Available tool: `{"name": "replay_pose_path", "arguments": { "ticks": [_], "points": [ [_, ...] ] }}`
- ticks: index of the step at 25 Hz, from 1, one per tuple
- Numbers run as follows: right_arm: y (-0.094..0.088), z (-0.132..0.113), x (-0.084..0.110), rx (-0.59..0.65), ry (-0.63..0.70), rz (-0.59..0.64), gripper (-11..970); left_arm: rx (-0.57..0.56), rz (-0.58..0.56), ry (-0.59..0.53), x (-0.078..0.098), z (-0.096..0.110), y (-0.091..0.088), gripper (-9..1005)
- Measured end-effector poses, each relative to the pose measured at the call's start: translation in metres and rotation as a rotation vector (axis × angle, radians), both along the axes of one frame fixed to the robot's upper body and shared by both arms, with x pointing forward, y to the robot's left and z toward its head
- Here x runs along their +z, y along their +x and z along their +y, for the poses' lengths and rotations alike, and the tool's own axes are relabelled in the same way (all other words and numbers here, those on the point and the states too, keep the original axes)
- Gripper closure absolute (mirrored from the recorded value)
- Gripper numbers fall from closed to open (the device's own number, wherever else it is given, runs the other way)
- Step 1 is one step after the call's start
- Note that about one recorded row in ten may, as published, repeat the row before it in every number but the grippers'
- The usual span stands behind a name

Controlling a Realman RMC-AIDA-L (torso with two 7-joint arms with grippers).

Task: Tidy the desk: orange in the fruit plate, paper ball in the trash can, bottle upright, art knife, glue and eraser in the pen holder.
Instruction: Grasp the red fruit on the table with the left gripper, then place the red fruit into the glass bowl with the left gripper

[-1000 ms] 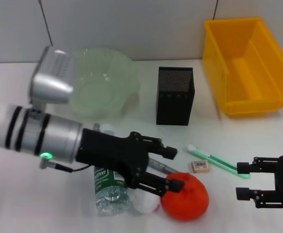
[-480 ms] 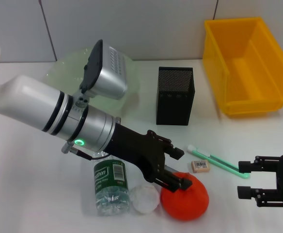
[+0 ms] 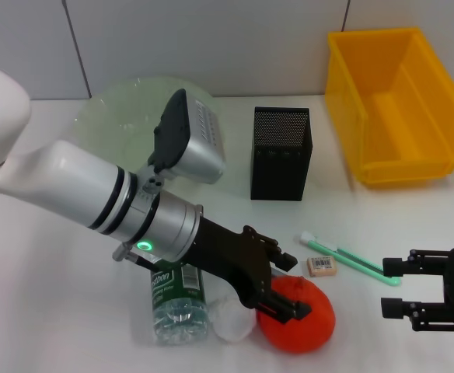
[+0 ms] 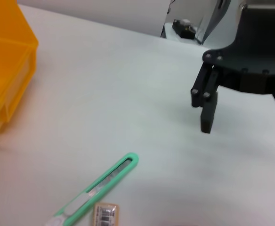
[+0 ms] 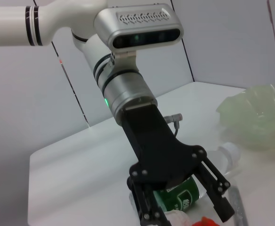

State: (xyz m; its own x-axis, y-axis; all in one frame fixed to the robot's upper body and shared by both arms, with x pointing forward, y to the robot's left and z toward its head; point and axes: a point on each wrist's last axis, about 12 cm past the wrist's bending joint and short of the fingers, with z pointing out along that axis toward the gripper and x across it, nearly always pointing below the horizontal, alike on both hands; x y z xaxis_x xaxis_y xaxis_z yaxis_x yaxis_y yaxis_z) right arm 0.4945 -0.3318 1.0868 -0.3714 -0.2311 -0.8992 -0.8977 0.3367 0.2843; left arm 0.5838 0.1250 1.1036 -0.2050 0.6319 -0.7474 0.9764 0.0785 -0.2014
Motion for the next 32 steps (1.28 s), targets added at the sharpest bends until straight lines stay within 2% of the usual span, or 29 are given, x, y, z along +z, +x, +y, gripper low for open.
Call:
{"name": "replay_pose_path", "arguments": {
  "ticks": [7, 13, 25, 27, 31, 32],
  "points": [
    [-0.0001, -0.0003, -0.0003, -0.003, -0.001, 0.0, 295, 0.014, -0.011, 0.026, -0.0073, -0.0029, -0.0008, 205],
    [-0.0002, -0.0004, -0.0005, -0.004, -0.002, 0.001, 297, 0.011, -0.023, 0.03, -0.0078, -0.0027, -0.0003, 280],
    [0.0003, -0.0007, -0.0008, -0.009, -0.005, 0.0, 300, 0.009, -0.026, 0.025, -0.0065, -0.0029, -0.0003, 489],
    [0.0004, -0.0007, -0.0008, -0.009, -0.005, 0.0, 301, 0.019, -0.021, 0.012, -0.0048, -0.002, 0.0003, 698],
    [0.0002, -0.0006, -0.0008, -0.007, -0.004, 0.0, 302, 0.019, -0.021, 0.012, -0.0048, -0.002, 0.0003, 742],
    [0.0001, -0.0005, -0.0007, -0.006, -0.003, 0.0, 303, 0.037, -0.012, -0.033, 0.0021, 0.001, 0.002, 753]
  ]
}}
